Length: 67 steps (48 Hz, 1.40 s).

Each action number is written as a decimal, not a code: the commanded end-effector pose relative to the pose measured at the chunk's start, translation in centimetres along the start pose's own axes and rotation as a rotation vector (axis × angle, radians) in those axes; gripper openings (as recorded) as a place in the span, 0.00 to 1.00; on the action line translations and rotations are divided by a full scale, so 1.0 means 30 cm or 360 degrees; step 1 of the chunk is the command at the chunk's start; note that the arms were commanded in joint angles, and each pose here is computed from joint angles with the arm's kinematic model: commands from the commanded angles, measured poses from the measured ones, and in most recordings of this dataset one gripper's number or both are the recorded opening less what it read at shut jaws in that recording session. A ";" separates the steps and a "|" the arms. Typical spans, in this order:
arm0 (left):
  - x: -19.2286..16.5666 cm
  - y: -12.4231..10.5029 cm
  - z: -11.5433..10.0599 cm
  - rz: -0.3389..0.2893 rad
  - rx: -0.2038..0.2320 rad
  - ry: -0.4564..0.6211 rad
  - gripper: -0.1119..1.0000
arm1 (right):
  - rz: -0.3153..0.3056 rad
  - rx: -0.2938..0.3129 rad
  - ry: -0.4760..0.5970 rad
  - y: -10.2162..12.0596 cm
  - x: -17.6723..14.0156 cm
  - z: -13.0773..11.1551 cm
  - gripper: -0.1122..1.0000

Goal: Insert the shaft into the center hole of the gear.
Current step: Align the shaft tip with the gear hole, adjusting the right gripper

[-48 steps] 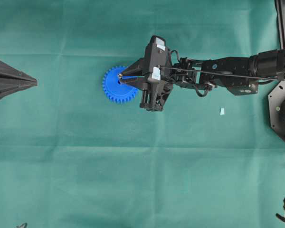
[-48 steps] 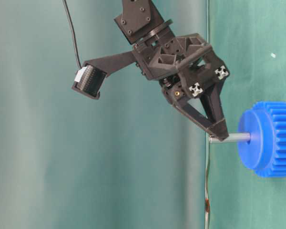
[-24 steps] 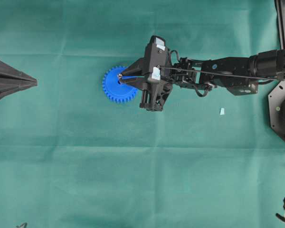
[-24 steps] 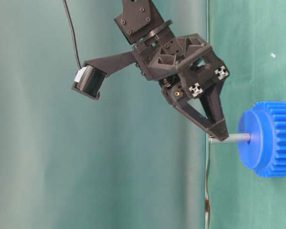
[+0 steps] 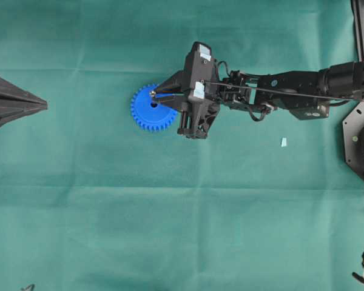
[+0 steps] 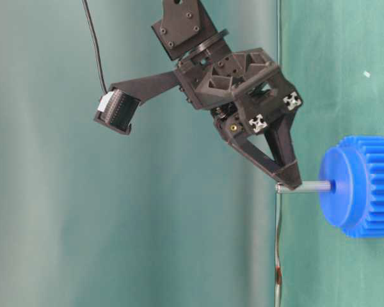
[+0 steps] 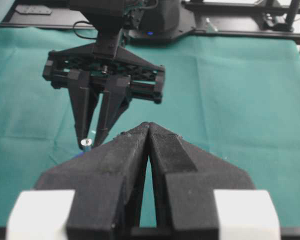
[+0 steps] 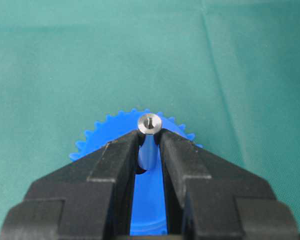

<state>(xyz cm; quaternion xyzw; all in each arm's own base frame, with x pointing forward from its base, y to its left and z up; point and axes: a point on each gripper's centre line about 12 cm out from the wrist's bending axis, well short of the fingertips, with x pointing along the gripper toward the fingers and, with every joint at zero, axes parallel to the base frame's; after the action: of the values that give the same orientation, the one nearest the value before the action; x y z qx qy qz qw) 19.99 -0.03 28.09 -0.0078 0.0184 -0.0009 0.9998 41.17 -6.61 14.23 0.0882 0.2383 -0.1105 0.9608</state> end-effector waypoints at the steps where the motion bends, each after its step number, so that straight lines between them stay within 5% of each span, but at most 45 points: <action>1: 0.007 0.001 0.030 0.0004 0.0002 -0.0034 0.10 | 0.0007 0.0003 -0.0080 0.005 -0.005 0.060 0.25; 29: 0.007 0.000 0.030 0.0001 0.0005 -0.0034 0.10 | 0.0016 0.0000 -0.0119 0.010 -0.038 0.097 0.25; 67: 0.007 0.001 0.031 0.0004 0.0007 -0.0034 0.10 | 0.0010 0.0017 0.0024 0.014 0.015 0.003 0.25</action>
<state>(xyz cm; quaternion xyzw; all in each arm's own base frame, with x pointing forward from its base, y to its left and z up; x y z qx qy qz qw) 19.99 -0.02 28.07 -0.0078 0.0192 -0.0009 0.9998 41.44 -6.23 13.43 0.0941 0.2559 -0.1078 0.9561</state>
